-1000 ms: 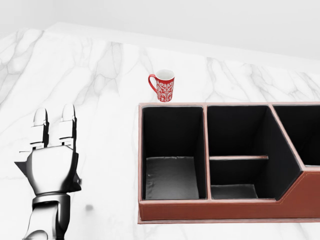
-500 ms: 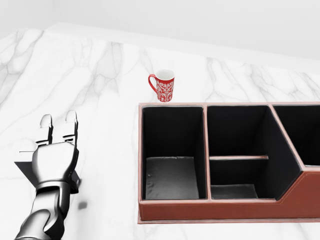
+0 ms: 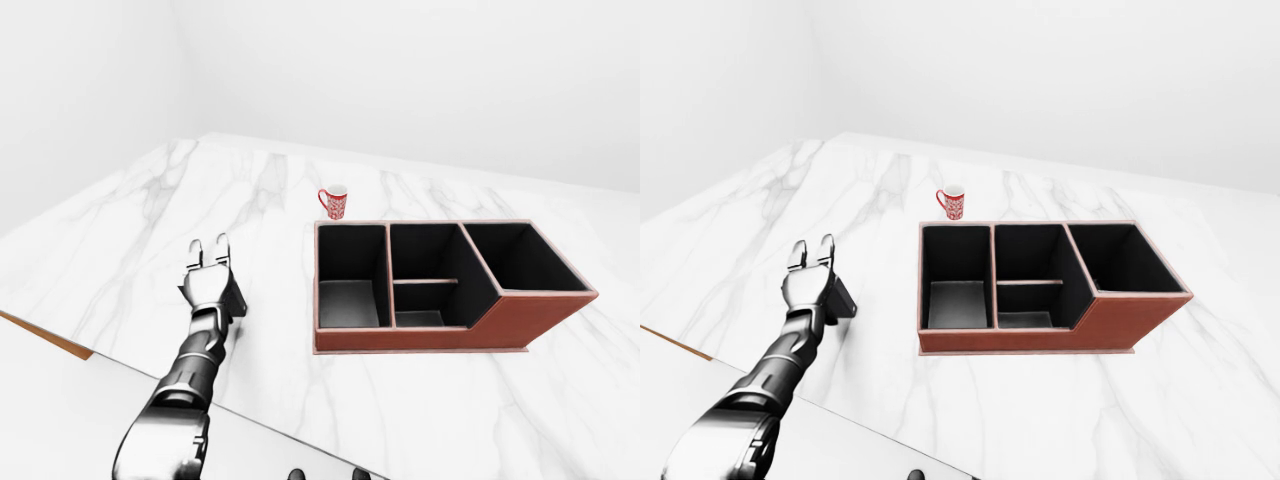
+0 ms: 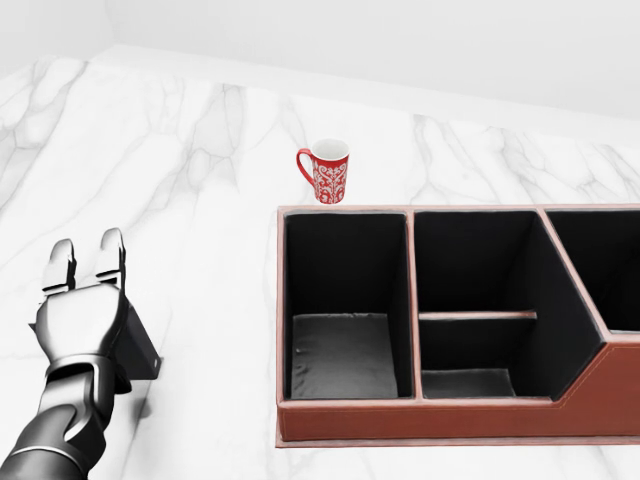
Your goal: Pick up the book and place it in the left compartment of the caddy.
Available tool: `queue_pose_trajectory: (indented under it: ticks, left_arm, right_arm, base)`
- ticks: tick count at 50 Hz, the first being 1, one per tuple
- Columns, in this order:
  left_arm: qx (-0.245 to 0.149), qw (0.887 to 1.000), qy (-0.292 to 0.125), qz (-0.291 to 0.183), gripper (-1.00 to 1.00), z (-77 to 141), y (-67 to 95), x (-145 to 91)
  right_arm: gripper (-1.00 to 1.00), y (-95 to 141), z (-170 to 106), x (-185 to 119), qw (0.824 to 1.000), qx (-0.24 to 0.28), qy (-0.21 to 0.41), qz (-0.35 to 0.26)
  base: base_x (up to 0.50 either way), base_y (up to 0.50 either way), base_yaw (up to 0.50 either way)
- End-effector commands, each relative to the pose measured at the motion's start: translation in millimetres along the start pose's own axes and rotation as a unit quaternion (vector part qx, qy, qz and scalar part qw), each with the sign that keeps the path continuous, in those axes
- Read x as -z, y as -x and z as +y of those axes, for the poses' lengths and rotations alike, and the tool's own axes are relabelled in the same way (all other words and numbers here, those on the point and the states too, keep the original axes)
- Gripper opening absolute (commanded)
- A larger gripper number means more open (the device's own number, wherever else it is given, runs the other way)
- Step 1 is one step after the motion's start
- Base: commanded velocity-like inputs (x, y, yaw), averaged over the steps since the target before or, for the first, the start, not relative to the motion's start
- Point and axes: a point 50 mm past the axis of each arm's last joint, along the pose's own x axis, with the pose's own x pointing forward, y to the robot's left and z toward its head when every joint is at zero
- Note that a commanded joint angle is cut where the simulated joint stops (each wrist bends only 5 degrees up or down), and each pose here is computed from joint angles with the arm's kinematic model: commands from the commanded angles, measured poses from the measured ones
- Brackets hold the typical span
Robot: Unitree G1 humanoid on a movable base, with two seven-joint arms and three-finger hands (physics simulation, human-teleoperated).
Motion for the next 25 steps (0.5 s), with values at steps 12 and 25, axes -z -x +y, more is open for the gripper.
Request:
queue_pose_trajectory:
  ticks: [12, 25]
  left_arm:
    - [0.033, 0.999, -0.013, 0.024, 1.00, -2.0, -5.7, 10.3]
    - [0.053, 0.998, -0.042, 0.003, 1.00, -8.5, -3.2, 2.7]
  right_arm:
    - [1.00, -0.7, 1.4, -0.5, 1.000, -0.002, 0.001, -0.002]
    - [1.00, -0.5, 1.0, -0.9, 1.000, -0.002, 0.000, -0.001]
  base:
    - [0.00, 0.00, 0.00]
    - [0.00, 0.00, 0.00]
